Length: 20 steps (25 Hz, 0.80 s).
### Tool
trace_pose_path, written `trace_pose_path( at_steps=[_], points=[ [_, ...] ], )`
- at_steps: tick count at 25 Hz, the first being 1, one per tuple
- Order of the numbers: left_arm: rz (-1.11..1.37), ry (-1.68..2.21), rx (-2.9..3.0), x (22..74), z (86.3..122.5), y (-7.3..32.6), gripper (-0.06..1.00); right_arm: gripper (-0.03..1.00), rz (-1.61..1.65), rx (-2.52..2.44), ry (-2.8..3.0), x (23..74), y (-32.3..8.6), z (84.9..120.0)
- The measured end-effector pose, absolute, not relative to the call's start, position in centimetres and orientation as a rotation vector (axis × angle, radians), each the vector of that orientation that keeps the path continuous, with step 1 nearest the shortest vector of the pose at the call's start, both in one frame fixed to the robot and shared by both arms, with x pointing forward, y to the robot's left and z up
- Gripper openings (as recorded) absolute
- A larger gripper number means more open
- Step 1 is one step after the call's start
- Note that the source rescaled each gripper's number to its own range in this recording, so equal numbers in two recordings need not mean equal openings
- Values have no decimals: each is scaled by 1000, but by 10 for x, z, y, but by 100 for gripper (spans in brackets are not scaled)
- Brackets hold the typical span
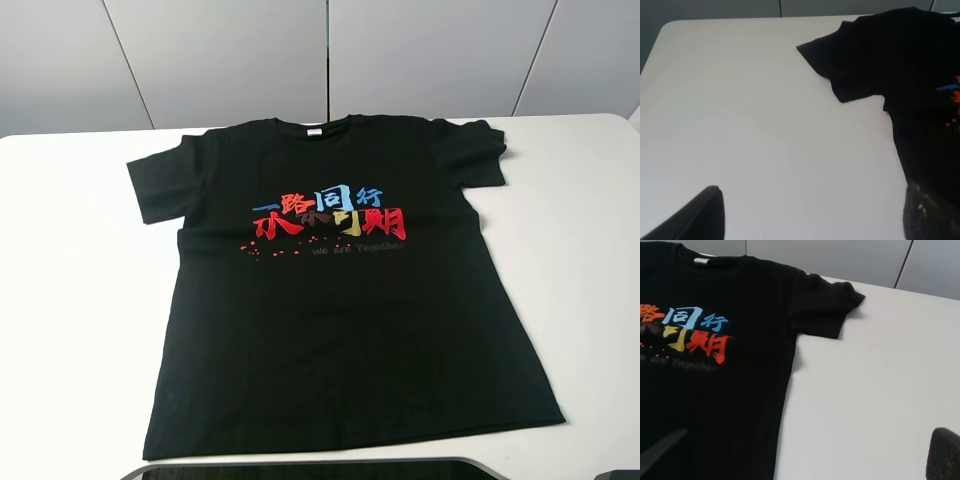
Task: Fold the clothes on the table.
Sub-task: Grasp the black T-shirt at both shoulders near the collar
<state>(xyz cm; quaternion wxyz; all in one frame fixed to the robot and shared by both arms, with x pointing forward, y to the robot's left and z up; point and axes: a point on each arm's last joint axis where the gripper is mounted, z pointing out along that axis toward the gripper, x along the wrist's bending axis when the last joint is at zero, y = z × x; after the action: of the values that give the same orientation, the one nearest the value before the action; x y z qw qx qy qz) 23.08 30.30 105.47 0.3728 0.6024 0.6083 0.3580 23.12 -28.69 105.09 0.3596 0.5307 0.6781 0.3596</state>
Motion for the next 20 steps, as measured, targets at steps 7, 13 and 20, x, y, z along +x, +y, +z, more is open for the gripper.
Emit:
trace_pose_path(
  at_steps=[7,13,20],
  points=[
    [923,1560,1545,231,1055,303,100,100,927,1368,1748,231,-287,1051],
    [926,1561,1545,231,1055,304,100,100,927,1368,1748,231,-287,1051],
    [926,1561,1545,231,1055,304,100,100,927,1368,1748,231,-287,1051]
  ],
)
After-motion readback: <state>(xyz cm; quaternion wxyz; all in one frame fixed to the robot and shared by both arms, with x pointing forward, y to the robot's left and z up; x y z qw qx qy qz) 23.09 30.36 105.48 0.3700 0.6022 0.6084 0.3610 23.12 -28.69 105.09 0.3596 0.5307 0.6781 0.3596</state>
